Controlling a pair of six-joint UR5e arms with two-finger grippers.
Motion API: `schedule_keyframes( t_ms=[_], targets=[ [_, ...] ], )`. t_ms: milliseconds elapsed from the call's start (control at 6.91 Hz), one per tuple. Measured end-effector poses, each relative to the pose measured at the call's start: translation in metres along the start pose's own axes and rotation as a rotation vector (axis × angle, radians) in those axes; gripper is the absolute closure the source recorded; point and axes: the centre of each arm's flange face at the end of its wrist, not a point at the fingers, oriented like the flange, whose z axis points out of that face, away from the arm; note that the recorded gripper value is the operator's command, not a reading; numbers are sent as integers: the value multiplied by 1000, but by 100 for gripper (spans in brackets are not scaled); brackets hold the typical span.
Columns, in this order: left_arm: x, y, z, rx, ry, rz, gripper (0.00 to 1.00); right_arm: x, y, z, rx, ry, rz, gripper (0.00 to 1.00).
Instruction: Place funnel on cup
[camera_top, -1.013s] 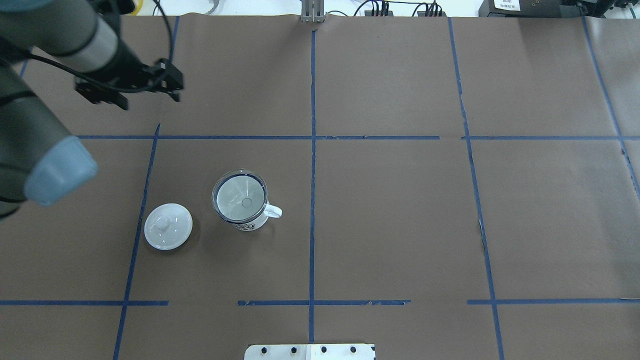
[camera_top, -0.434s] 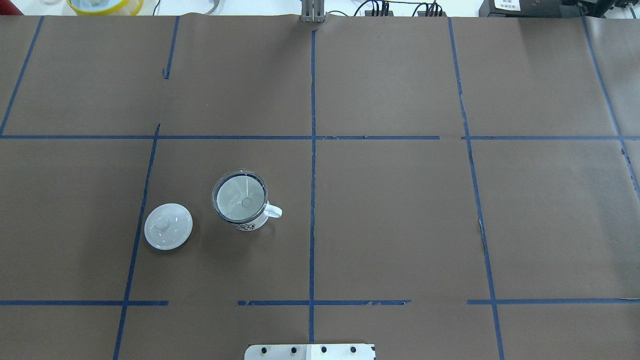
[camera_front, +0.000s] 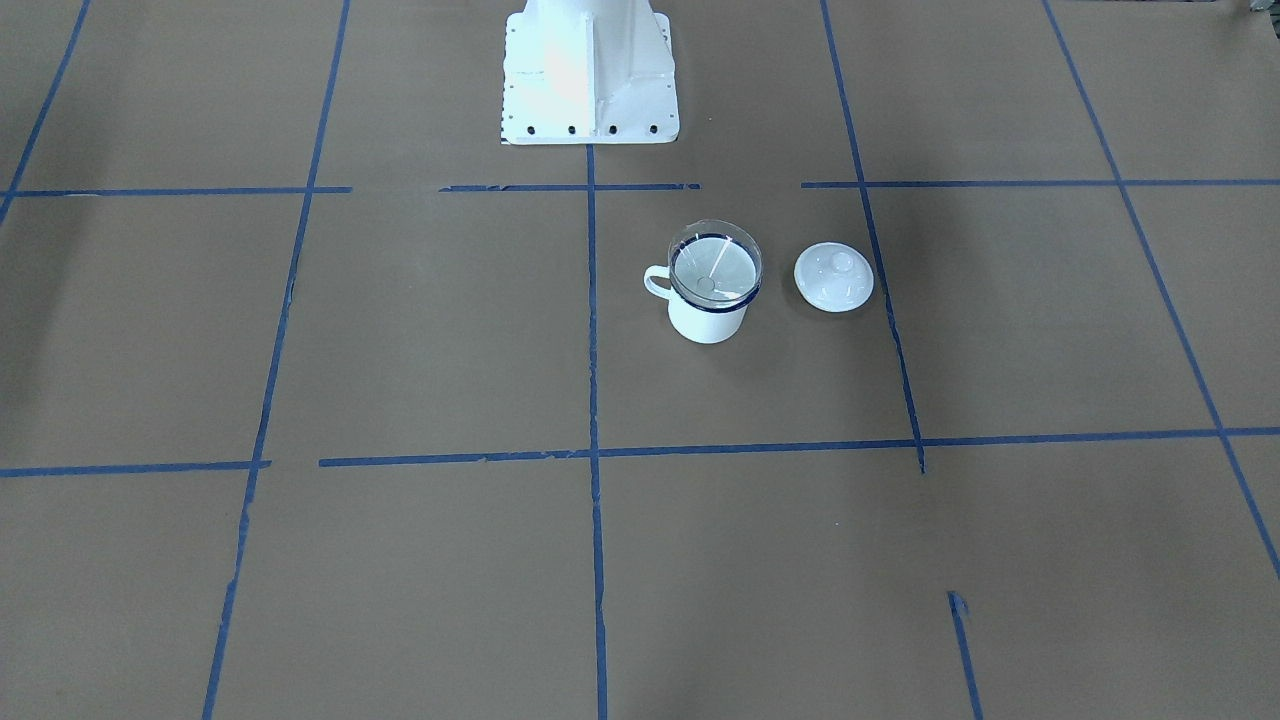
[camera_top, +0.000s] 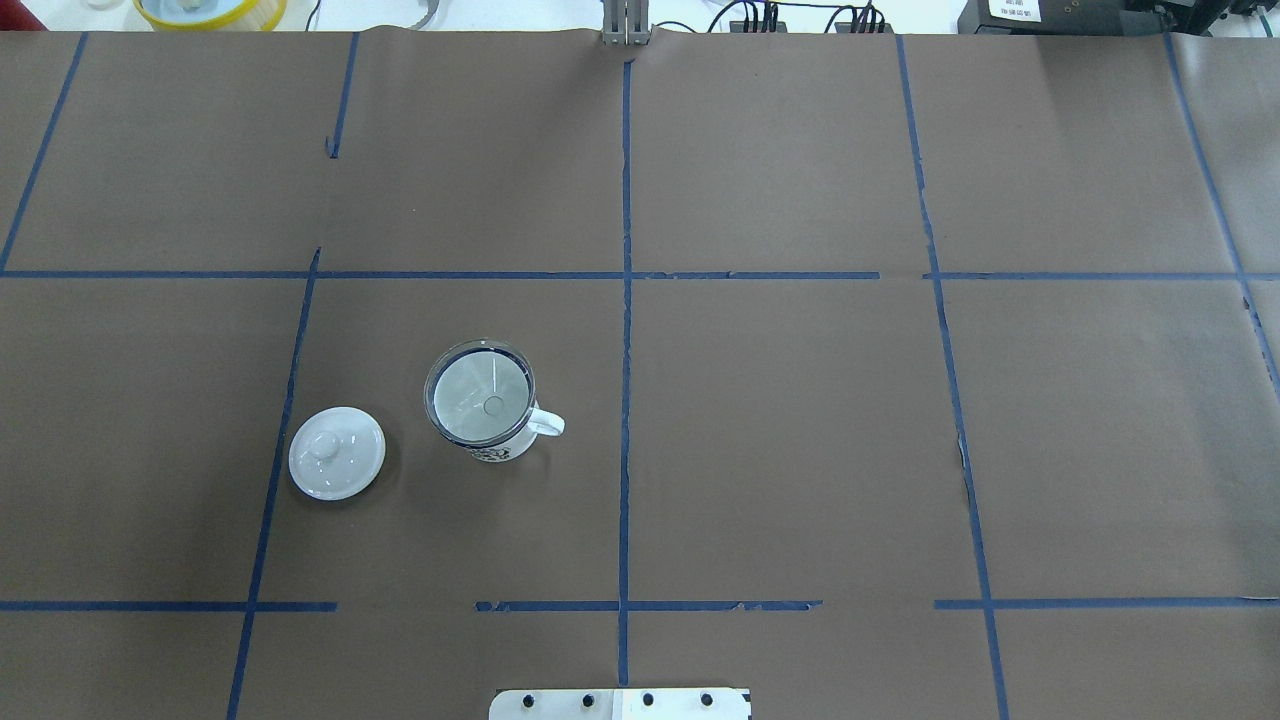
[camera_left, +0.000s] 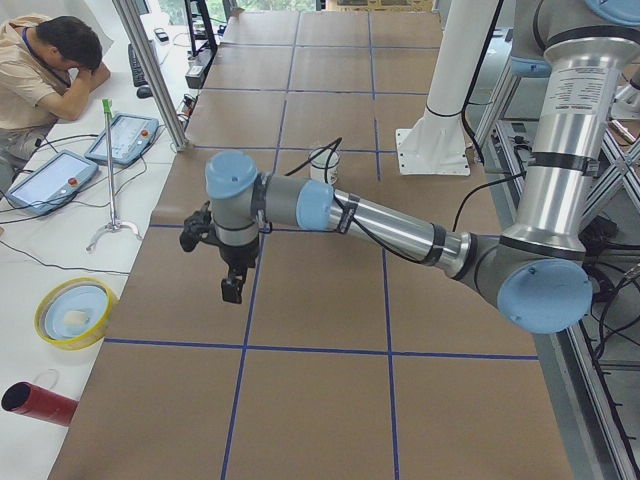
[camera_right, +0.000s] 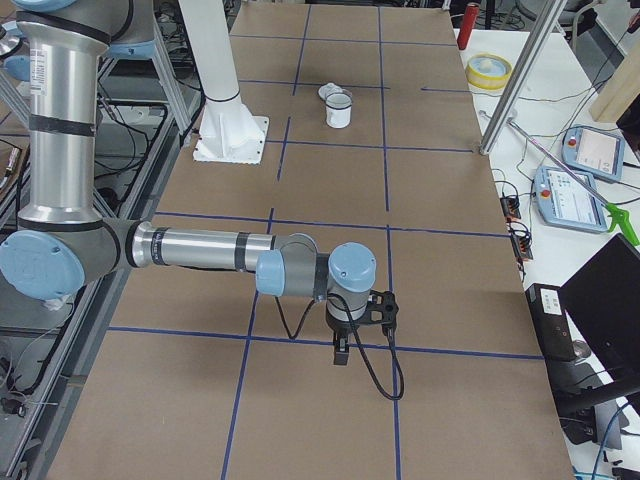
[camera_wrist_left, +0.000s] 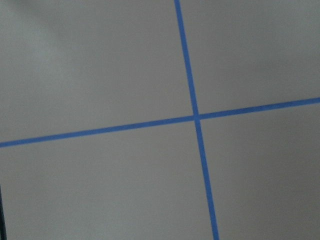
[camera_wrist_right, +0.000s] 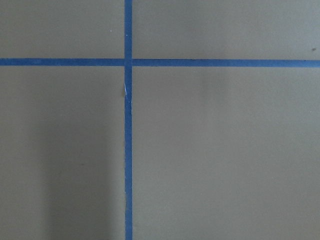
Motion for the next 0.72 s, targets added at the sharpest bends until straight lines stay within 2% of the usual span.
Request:
schedule_keyframes(
  t_ms=[289, 724],
  targets=[
    [-13, 20, 14, -30, 6, -29, 0, 0, 0, 0, 0, 0, 0, 0],
    [-15, 22, 18, -39, 4, -30, 0, 0, 0, 0, 0, 0, 0, 0]
  ],
)
